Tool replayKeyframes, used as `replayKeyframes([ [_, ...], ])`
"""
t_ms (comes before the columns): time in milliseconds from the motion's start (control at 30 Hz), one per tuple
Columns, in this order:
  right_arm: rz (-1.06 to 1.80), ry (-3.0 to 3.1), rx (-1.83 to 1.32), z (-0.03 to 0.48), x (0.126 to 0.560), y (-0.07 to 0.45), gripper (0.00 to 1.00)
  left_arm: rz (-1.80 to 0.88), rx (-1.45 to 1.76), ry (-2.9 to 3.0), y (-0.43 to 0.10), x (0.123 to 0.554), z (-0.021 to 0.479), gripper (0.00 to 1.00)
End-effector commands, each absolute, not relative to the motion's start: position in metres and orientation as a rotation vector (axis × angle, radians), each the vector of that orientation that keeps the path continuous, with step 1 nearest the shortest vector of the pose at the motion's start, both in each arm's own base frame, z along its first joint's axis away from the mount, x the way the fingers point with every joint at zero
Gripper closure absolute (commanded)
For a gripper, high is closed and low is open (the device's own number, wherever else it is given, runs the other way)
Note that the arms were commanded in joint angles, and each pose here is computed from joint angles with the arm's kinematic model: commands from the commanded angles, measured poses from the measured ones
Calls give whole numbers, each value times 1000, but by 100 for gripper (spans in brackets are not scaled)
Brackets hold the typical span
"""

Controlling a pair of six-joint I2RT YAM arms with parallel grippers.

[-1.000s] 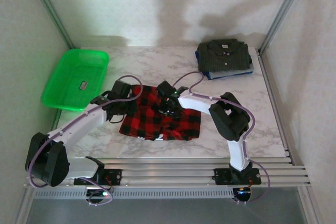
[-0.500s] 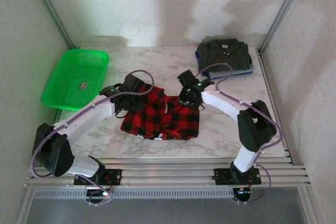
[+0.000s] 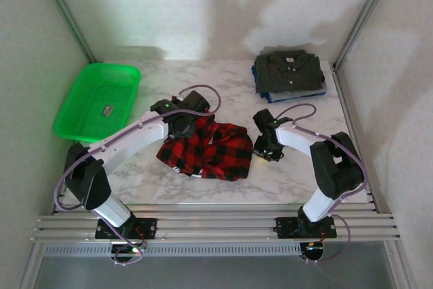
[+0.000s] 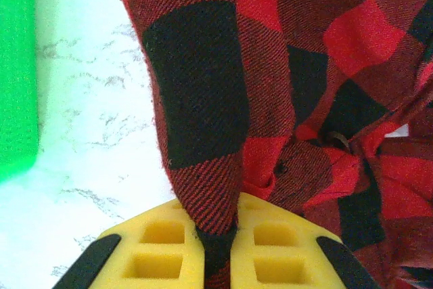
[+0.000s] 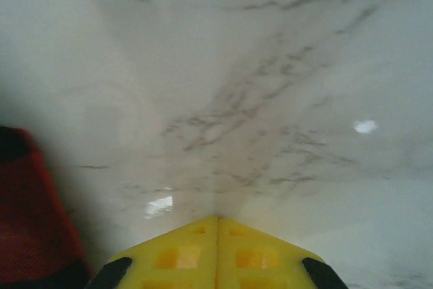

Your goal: Fold and stack the long sleeve shirts

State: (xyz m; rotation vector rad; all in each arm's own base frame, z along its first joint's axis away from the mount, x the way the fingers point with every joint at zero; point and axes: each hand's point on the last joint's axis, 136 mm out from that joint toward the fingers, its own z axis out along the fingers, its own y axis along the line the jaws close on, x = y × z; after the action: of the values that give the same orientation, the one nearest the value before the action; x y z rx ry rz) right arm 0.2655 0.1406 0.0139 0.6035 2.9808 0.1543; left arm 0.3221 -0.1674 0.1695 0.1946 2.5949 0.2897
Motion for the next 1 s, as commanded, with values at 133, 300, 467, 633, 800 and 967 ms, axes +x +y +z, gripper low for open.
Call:
replayKeyframes([
  [133,307,3034,576,-7,257,177,94,370,317,2570,-201,319,176,100],
  [300,347,3026,601,-6,258,185,94,320,387,2577,-242,316,176,100],
  [467,353,3036,582,-6,256,189,94,245,435,2598,-280,311,167,100],
  [633,376,3032,593,-8,253,191,94,132,452,2626,-317,302,156,100],
  [800,396,3032,618,-10,249,192,94,-29,450,2662,-353,290,146,100],
  [967,399,3033,627,-13,246,190,93,-238,422,2706,-381,276,137,100],
])
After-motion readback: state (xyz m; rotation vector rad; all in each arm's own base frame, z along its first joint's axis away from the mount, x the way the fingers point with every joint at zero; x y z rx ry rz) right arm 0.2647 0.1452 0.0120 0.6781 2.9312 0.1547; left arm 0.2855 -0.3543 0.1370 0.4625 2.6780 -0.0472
